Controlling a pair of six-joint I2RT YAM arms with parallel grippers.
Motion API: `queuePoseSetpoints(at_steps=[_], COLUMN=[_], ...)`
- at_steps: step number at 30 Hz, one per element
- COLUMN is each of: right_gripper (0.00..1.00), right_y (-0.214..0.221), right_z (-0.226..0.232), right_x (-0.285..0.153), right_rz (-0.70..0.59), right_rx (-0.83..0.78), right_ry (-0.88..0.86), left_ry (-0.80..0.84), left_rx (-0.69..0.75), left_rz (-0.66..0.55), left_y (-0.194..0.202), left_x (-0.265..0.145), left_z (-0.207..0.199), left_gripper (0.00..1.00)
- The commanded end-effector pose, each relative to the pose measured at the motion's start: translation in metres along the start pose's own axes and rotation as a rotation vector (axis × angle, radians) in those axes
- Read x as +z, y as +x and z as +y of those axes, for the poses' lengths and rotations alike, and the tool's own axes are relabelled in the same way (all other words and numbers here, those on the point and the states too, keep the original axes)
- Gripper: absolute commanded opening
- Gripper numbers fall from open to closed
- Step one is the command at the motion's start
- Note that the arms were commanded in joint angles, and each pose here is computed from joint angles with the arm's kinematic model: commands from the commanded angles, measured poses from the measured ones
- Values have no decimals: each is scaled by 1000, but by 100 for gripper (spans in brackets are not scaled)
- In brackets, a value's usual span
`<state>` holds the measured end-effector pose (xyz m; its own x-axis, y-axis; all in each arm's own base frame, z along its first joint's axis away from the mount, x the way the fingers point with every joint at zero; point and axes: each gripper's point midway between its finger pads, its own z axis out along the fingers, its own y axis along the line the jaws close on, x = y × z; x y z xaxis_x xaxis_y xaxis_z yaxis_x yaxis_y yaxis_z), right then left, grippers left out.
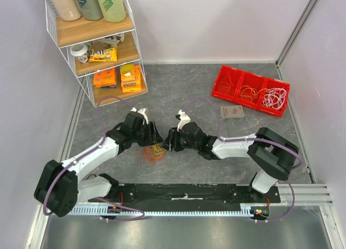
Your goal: Untangle the cables
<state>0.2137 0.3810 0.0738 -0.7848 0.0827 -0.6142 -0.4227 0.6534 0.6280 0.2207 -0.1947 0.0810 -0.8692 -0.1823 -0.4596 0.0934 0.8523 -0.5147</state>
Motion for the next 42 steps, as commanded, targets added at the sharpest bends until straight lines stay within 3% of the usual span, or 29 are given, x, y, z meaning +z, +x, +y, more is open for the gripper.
queuePoseSetpoints(at_steps=[1, 8, 15, 25, 31, 33, 38, 42], right_gripper=[50, 28, 0, 0, 0, 0, 0, 0], right_y=[3, 19, 24, 41, 22, 11, -26, -73], right_z=[30, 17, 4, -29, -30, -26, -10, 10], right_x=[9, 2, -9, -41, -60, -68, -93, -134], right_rz=[0, 17, 34, 33, -27, -55, -147, -280], right_rx=[76, 80, 56, 23, -43, -67, -119, -167], right_ry=[-159, -115, -53, 39, 78, 85, 108, 128], left_ry=[87, 117, 152, 136, 129, 135, 117, 134], left_rx=[36, 33, 16, 59, 66, 61, -23, -55], left_rz=[10, 20, 75, 16, -21, 7, 84, 59], left_y=[-4, 3, 17, 17, 14, 19, 39, 45], left_x=[10, 10, 15, -5, -12, -7, 13, 17], left_z=[-15, -15, -16, -10, -8, -7, 3, 7], left_gripper=[55, 53, 68, 82, 87, 85, 56, 56])
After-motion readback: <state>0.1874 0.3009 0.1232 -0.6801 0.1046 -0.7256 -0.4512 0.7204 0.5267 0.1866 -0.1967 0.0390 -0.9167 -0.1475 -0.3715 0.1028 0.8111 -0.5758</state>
